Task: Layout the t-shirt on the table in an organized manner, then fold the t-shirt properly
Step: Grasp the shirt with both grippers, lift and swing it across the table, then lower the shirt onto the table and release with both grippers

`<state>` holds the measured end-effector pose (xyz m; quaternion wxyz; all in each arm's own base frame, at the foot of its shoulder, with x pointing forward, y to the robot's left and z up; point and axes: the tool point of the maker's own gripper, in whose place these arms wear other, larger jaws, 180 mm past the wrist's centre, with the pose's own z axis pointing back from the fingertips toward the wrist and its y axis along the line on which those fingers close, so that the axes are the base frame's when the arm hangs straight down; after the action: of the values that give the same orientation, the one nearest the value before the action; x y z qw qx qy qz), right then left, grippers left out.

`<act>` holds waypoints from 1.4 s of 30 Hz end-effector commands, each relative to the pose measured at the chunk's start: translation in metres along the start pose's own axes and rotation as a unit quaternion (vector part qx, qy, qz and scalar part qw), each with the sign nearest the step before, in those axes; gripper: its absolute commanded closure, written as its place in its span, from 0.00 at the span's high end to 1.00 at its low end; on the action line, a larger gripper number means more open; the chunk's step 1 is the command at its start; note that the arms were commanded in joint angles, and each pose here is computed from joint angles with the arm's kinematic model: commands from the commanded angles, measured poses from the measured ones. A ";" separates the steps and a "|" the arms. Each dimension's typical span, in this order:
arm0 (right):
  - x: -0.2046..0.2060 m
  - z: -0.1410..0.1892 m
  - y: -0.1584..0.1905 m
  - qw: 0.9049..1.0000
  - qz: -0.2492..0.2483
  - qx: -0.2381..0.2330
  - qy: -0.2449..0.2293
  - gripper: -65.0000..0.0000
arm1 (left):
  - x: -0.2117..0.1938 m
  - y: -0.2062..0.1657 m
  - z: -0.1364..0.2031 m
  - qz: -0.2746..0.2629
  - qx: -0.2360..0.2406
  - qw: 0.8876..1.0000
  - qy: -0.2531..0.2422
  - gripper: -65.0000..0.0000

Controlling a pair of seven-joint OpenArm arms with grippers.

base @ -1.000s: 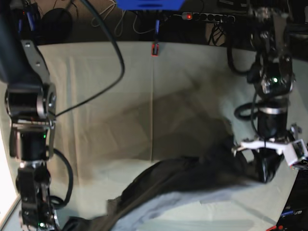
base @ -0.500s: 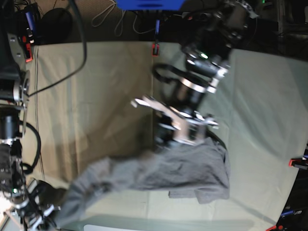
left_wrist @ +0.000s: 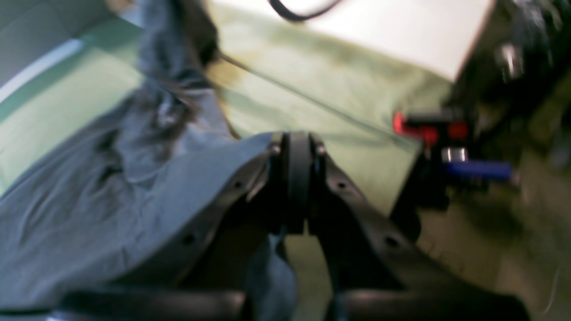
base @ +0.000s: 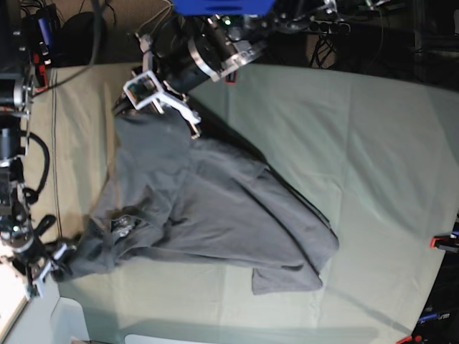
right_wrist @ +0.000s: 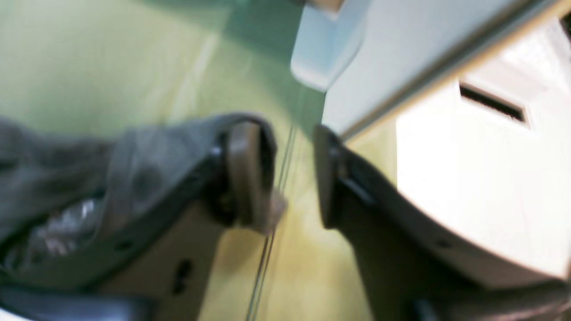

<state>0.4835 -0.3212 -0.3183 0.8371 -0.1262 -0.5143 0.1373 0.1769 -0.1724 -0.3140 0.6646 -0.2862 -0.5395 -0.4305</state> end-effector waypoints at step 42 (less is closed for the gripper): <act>-0.052 0.116 0.151 0.991 -0.109 0.061 -0.055 0.56 | -0.192 0.340 0.122 0.296 0.500 0.804 0.129 0.52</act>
<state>0.3324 -0.1883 -0.3817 0.8413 -0.0066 -0.5342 0.0819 0.3955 0.1398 -0.4561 0.8876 -0.0014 -0.4527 0.0849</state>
